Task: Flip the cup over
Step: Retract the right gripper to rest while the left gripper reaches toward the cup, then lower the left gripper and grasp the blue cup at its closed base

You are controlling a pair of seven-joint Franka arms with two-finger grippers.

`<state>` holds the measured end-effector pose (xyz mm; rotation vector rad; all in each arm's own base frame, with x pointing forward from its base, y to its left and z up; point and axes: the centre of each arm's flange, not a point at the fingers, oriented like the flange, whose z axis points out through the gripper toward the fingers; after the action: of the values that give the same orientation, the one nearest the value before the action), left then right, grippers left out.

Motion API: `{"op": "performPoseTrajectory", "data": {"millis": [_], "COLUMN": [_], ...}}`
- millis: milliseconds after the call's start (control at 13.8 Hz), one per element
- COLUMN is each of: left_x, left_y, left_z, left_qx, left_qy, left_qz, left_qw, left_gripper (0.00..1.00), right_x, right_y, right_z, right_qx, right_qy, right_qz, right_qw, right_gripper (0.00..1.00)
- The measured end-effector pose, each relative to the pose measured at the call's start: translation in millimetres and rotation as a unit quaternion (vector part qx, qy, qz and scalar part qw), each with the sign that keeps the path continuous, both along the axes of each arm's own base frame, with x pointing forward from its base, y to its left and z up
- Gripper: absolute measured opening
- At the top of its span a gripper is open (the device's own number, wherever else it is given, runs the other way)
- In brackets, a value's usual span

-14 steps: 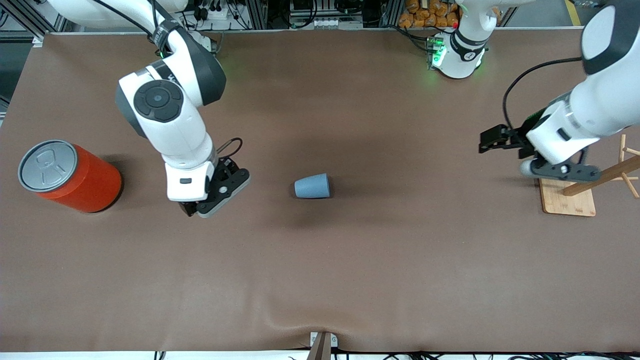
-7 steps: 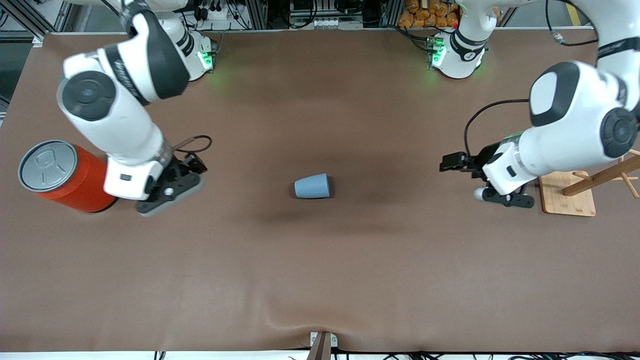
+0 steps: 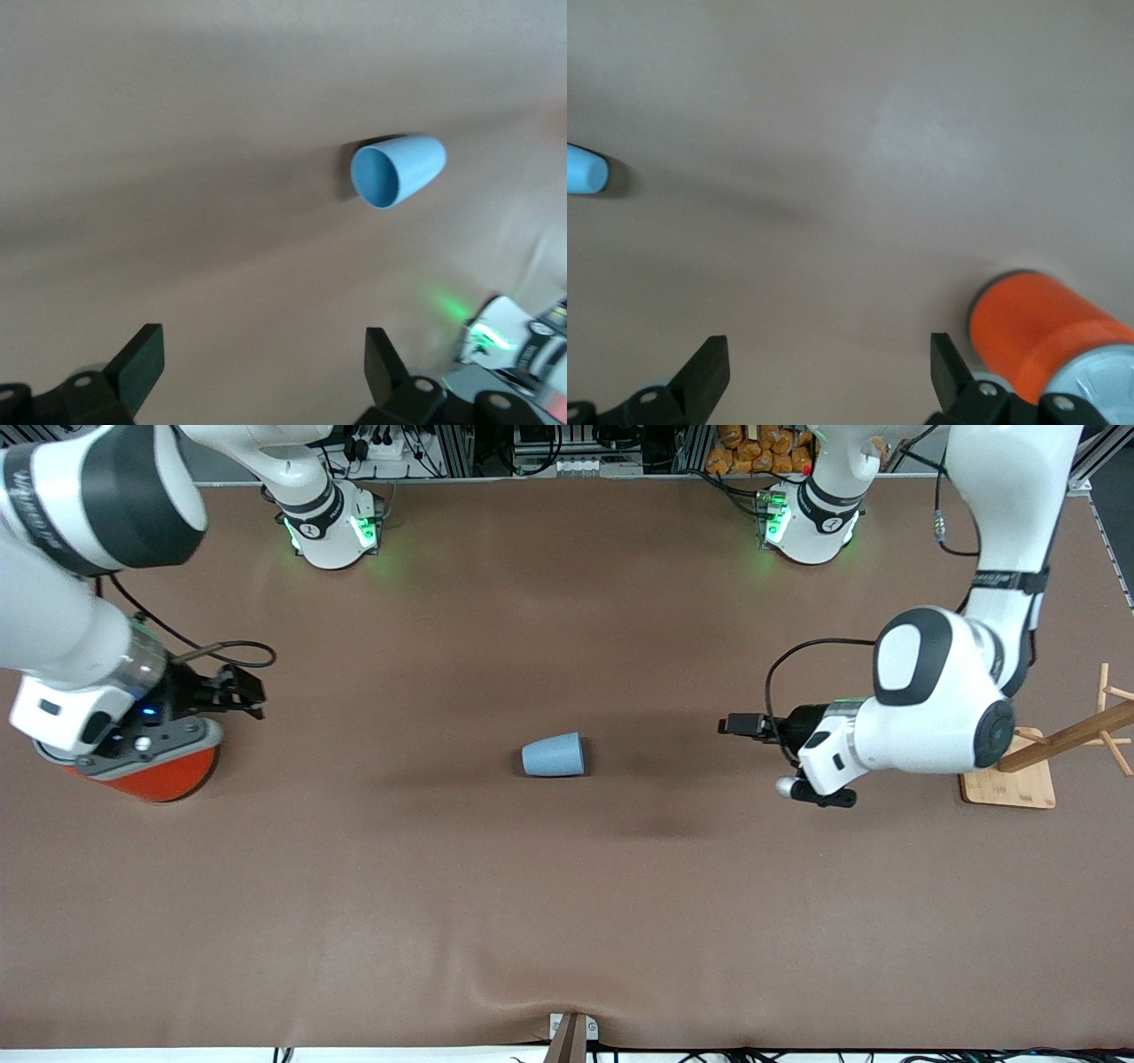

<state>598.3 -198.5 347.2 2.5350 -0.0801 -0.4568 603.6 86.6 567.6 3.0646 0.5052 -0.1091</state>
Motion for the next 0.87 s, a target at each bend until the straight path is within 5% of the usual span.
{"op": "performPoseTrajectory", "data": {"millis": [506,867], "left_x": [-14,-30], "left_y": [-52,-69], "left_z": [-56,-93], "left_qx": [-0.086,-0.118], "left_qy": [0.079,0.079], "left_qz": [0.027,0.047], "left_qw": [0.993,0.989], "left_gripper": [1.00,0.97], "right_x": [-14,-46], "right_y": [-92,-126], "right_z": [41,70], "right_qx": [-0.009,-0.011], "right_qy": [-0.012,0.010], "right_qz": [-0.081,-0.116], "right_qw": [0.997,0.993], "right_gripper": [1.00,1.00]}}
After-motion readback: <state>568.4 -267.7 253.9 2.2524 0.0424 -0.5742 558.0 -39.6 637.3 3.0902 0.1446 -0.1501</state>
